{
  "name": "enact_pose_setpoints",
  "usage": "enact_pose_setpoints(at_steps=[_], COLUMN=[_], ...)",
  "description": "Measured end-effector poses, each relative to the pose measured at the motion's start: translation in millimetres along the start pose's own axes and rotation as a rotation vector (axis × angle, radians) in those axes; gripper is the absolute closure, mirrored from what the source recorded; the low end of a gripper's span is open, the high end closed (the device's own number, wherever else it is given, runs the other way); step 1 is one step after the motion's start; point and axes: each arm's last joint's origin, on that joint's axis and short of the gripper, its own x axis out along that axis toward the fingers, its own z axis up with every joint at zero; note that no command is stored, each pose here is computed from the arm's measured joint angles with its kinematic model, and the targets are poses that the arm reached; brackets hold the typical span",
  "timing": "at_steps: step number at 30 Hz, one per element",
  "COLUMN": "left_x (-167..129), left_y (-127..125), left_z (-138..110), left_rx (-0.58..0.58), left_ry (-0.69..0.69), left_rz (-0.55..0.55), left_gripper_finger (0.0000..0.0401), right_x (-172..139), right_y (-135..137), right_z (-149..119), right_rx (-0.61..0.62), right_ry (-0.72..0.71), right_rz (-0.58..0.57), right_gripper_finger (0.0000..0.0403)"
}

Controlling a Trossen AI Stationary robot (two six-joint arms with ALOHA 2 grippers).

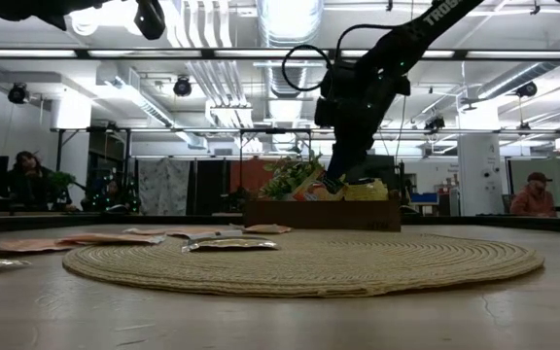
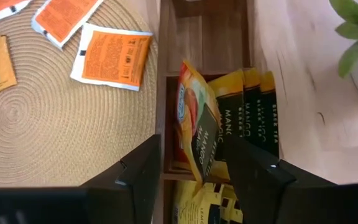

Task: Pick & Place Tea
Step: Put the orange tea bag into the middle section of the wooden organizer

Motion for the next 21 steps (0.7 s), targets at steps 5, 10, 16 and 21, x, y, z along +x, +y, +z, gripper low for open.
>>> enact_pose_setpoints(at_steps=[5,10,16,21], left_x=[0.0,0.0,0.0,0.0], left_y=[0.0,0.4,0.5,0.5], left_z=[0.0,0.2,0.3,0.3], left_rx=[-0.008,-0.008,-0.008,-0.008], left_ry=[0.0,-0.008,-0.01,-0.01], left_rz=[0.0,0.014,0.017,0.017], left_gripper_finger=[0.0401,0.0401,0.0401,0.0401], right_x=[0.4,0.4,0.4,-0.3], right_y=[0.1,-0.1,-0.3,0.0], right_z=[0.4,1.2,1.8,1.5], right_rx=[-0.01,-0.014,-0.011,0.011], right_ry=[-0.008,-0.015,-0.021,-0.011], right_rz=[0.015,0.013,0.011,0.014], right_gripper_finger=[0.0248,0.0299,0.0385,0.0394])
